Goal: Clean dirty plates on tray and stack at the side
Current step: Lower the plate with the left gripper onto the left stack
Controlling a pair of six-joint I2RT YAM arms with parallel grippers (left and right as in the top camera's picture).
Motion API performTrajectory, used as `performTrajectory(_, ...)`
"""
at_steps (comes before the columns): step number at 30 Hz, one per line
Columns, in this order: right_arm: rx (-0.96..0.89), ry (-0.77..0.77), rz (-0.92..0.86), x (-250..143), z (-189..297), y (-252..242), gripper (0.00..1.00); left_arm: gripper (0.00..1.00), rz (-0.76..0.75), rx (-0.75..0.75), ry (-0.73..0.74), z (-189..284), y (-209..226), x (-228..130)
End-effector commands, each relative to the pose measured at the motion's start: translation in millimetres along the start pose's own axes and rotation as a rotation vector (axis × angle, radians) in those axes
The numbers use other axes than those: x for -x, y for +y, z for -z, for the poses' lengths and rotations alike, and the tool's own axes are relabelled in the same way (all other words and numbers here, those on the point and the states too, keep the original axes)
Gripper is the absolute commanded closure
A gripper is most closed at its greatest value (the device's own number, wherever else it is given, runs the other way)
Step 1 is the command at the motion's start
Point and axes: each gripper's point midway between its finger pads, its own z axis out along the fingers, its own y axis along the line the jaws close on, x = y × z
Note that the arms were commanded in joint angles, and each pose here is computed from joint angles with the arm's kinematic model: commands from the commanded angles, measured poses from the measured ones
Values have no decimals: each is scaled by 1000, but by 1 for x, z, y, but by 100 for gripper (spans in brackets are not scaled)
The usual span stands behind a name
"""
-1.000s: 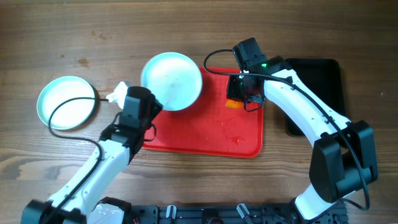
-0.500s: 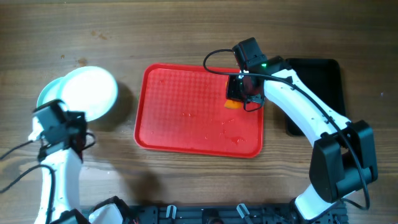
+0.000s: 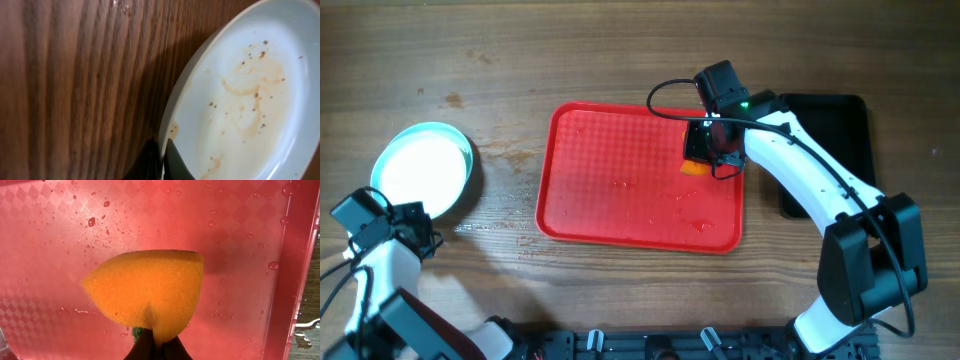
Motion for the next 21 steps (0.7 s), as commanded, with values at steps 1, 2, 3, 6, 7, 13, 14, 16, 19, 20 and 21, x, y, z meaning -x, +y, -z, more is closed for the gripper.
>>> performTrajectory(1, 7, 19, -6, -3, -5, 1, 96, 96, -43, -34, 47, -8, -8, -11)
performTrajectory(2, 8, 18, -6, -3, -5, 1, 96, 96, -59, -59, 52, -8, -15, -15)
performTrajectory(3, 8, 18, -6, -3, -5, 1, 96, 96, -72, -74, 63, -8, -20, -19)
performTrajectory(6, 8, 18, -5, -3, -5, 1, 96, 61, -131, -144, 124, -7, -40, -42)
performTrajectory(7, 7, 19, -5, -3, -5, 1, 96, 52, -143, -152, 128, -7, -44, -46)
performTrajectory(13, 4, 24, -5, -4, -5, 0, 96, 48, -141, -141, 109, -7, -44, -44)
performTrajectory(14, 4, 24, -5, -4, -5, 0, 96, 48, -142, -139, 111, -6, -43, -44)
performTrajectory(16, 5, 22, -5, -4, -5, 1, 96, 46, -161, -192, 167, -3, -53, -55)
performTrajectory(19, 12, 11, 4, -1, -5, 2, 96, 47, -321, -337, 196, 22, -92, -79)
performTrajectory(20, 14, 6, 10, 0, -5, 3, 96, 56, -388, -381, 192, 34, -105, -87)
performTrajectory(21, 12, 3, 13, 1, -5, 2, 95, 67, -452, -418, 196, 49, -118, -98)
